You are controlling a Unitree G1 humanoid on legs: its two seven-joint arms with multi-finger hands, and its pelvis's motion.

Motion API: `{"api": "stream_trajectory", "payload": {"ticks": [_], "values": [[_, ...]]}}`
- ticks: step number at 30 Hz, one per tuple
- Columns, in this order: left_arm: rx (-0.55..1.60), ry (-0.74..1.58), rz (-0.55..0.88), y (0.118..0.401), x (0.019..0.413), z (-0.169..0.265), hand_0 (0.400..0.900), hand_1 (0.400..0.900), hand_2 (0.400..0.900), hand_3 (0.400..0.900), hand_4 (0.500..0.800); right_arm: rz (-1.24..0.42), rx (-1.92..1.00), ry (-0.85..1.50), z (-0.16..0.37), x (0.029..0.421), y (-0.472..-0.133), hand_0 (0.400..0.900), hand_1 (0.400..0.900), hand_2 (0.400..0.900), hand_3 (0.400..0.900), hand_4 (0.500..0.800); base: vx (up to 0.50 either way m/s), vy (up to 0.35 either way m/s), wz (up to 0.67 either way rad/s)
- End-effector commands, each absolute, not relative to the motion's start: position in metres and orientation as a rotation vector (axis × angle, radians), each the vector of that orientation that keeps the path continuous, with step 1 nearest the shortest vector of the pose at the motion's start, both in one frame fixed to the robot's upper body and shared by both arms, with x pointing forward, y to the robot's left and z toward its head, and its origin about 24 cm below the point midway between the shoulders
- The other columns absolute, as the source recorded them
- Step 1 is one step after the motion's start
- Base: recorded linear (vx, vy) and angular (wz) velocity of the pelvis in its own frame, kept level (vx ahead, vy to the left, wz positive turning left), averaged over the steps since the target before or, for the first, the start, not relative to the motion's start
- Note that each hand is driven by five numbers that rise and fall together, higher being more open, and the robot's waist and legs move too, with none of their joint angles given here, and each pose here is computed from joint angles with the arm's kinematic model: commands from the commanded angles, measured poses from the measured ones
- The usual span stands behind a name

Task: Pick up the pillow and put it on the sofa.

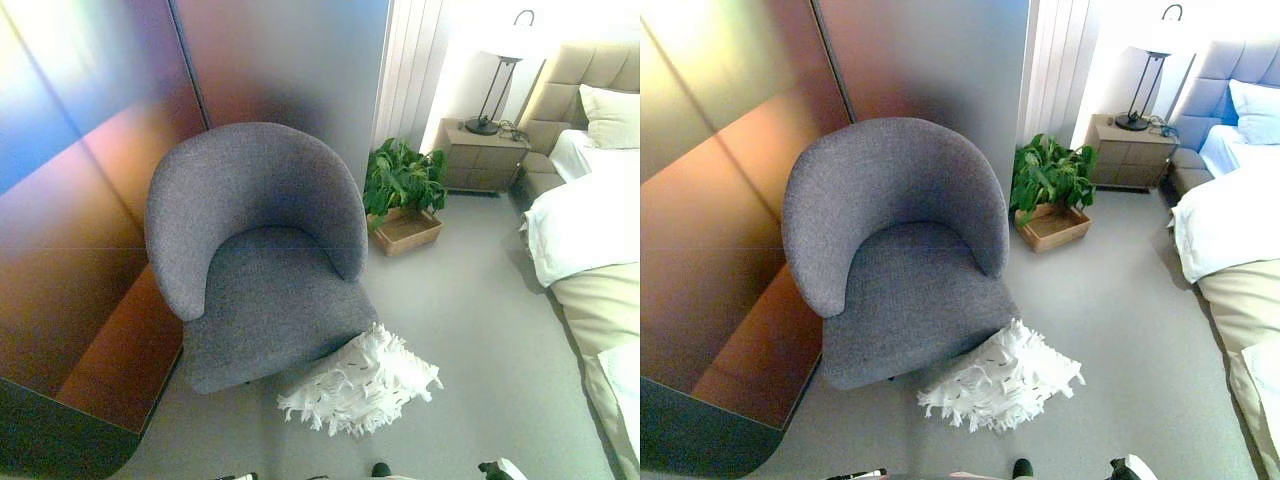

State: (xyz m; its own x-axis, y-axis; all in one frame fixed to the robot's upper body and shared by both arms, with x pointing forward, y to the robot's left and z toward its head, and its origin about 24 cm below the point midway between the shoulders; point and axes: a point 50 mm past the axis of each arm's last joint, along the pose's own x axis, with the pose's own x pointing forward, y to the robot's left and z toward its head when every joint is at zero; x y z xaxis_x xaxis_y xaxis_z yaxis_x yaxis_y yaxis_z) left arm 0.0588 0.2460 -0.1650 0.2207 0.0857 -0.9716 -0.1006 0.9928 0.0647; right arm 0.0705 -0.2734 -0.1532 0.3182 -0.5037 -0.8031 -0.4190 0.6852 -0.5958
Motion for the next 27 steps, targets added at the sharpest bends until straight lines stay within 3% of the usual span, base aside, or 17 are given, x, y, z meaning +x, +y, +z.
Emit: {"api": "stream_trajectory", "payload": {"ticks": [1,11,27], "values": [[0.020,1.279,0.121,0.255,0.081,-0.159,0.900,0.900,0.900,0.900,0.800,-0.156,-1.023,1.156,-0.137,0.109,-0.291,0.900,0.900,0.900,0.900,0.800,0.000,0.000,0.00],[0.020,1.277,0.104,0.259,0.081,-0.157,0.900,0.900,0.900,0.900,0.800,-0.178,-1.091,1.030,-0.123,0.134,-0.300,0.900,0.900,0.900,0.900,0.800,0.023,-0.039,0.04],[0.015,1.148,0.087,0.270,0.122,-0.142,0.900,0.900,0.900,0.900,0.800,-0.402,-1.159,0.675,-0.029,0.239,-0.352,0.900,0.900,0.900,0.900,0.800,-0.075,-0.058,0.13]]}}
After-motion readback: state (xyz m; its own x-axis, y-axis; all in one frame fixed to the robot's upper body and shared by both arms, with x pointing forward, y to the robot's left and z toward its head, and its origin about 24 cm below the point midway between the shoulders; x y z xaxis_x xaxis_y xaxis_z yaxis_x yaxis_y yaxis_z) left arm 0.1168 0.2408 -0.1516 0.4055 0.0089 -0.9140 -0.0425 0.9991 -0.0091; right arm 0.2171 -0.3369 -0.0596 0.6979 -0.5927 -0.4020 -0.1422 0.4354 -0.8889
